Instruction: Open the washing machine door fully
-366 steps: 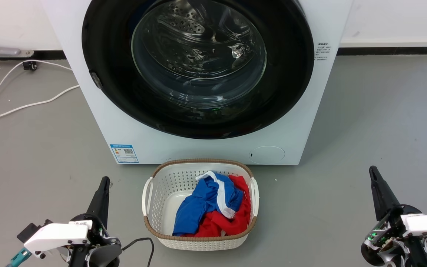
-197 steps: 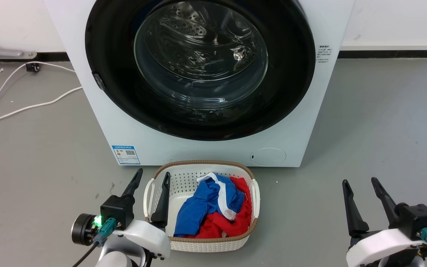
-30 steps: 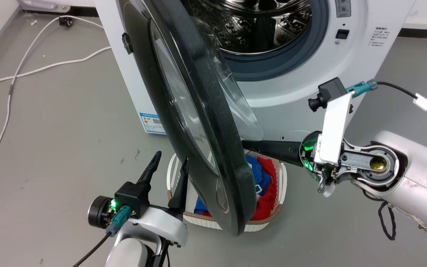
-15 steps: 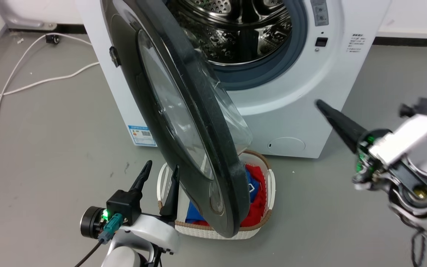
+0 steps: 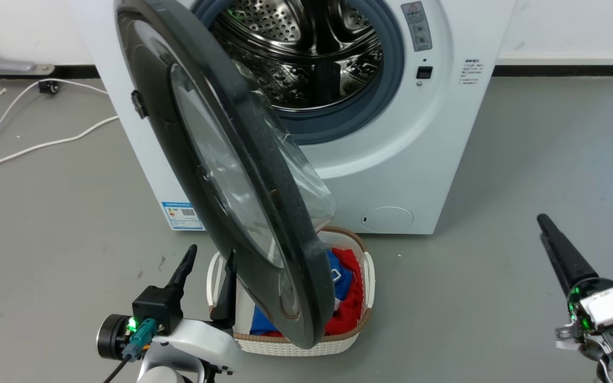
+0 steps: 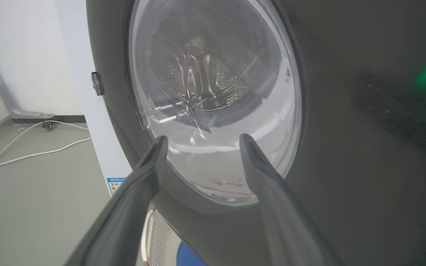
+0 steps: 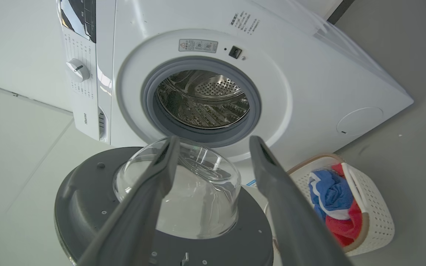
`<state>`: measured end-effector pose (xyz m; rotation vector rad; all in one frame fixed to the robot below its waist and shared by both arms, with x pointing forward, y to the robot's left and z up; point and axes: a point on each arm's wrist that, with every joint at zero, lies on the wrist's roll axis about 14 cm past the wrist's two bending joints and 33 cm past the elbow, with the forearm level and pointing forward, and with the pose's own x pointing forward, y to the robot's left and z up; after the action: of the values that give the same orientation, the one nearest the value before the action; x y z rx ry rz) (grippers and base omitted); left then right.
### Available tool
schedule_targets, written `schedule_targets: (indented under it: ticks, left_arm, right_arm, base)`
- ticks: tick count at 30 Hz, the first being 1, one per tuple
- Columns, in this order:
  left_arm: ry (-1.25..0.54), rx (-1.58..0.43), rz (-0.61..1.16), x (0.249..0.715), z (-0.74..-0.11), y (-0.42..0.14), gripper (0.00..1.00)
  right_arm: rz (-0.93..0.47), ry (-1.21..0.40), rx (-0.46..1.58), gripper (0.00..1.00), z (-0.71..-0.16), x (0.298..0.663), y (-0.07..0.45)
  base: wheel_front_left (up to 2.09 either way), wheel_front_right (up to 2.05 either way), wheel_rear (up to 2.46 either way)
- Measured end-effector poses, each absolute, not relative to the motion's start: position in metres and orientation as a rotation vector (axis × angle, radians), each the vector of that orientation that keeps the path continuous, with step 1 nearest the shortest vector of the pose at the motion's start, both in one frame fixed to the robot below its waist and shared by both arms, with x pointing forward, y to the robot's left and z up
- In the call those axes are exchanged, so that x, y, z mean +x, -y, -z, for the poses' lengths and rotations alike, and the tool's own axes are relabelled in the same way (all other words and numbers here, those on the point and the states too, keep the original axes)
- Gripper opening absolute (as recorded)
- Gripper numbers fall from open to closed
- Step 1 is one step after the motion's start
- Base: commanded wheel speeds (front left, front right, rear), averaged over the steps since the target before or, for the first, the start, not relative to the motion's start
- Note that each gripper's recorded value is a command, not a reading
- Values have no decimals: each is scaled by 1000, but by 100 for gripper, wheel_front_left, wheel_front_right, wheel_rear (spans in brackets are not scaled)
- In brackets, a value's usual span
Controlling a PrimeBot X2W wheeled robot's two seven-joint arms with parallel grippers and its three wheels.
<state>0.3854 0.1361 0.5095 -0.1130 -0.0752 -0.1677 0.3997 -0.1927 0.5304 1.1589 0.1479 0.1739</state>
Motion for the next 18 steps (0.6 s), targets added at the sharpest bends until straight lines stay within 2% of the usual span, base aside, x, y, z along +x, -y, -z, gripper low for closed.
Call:
schedule_targets:
  ticks: [3, 9, 14, 18]
  left_arm:
    - [74, -114, 171, 388, -509, -135, 100]
    - [65, -115, 176, 393, -506, -132, 100]
    - [65, -113, 169, 393, -506, -135, 100]
    - [66, -108, 164, 392, -506, -137, 100]
  right_arm:
    - [-107, -76, 1068, 100, -523, 395, 216]
    - [2, 104, 706, 100, -533, 394, 262]
    - [24, 234, 332, 100, -561, 387, 265]
    - [20, 243, 141, 100, -563, 378, 243]
  base:
    - [0, 0, 0]
    - [0, 0, 0]
    - [0, 0, 0]
    - [0, 0, 0]
